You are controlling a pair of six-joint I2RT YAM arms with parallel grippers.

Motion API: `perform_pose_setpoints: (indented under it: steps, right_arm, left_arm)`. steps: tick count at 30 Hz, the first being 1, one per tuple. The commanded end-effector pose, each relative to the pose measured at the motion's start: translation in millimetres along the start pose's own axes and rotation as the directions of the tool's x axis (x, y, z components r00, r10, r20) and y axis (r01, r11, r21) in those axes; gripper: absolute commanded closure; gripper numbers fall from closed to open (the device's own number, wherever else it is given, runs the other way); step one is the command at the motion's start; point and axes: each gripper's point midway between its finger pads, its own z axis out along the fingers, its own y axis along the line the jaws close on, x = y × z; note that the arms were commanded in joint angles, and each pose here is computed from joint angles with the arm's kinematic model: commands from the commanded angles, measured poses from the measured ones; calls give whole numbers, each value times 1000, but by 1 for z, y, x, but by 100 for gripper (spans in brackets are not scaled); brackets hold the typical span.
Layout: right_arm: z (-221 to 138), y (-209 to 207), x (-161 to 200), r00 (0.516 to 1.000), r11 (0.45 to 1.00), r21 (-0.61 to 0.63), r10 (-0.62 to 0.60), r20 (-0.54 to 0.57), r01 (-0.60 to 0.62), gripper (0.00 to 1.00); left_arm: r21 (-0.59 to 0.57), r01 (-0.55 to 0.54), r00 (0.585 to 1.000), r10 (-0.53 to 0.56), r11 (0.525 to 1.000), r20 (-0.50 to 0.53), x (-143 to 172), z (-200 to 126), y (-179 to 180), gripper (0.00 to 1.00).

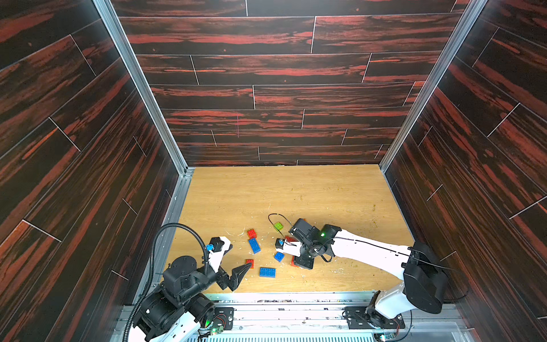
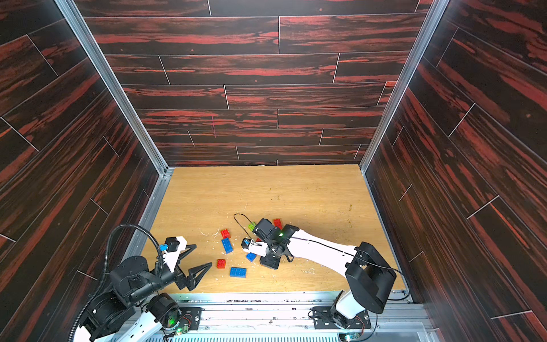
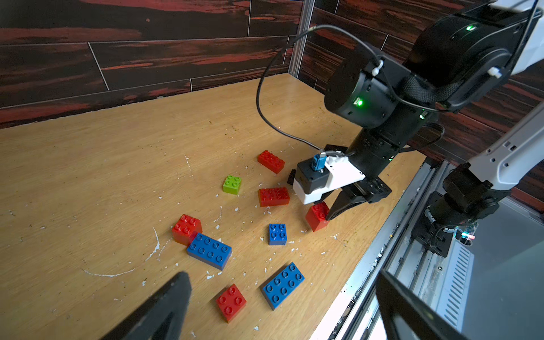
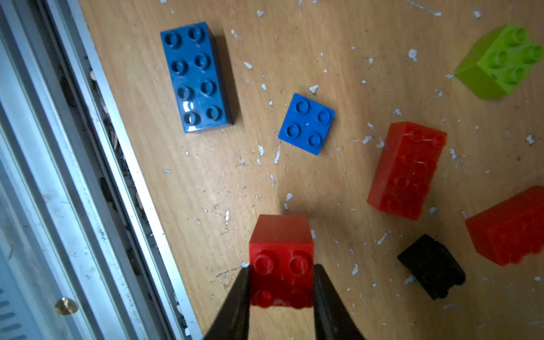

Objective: Assemble the letter f with lego
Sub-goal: Pick up the lego brick from the center of the board, then adjust the lego brick at the center of the board.

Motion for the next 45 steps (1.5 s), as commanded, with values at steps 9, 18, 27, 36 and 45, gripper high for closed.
perform_pose_setpoints:
  steps: [9, 18, 27, 36, 45]
  right_arm:
    - [10, -3, -16, 994, 995, 0, -101, 45, 101, 76]
    - [18, -16, -30, 992, 994, 8, -112, 61, 111, 79]
    - [20, -40, -37, 991, 996, 26, -93, 92, 91, 79]
    - [28, -65, -38, 992, 998, 21, -64, 109, 62, 79]
    - [27, -91, -33, 992, 999, 43, -26, 122, 21, 79]
  left_arm:
    - [-7, -6, 1000, 6, 1000, 12, 1, 0, 1, 0]
    - [-6, -9, 1000, 10, 1000, 16, 0, -1, 1, 0]
    - [-9, -9, 1000, 9, 1000, 15, 0, 0, 1, 0]
    - [-13, -10, 1000, 10, 1000, 17, 0, -1, 2, 0]
    - [-16, -10, 1000, 10, 1000, 17, 1, -1, 3, 0]
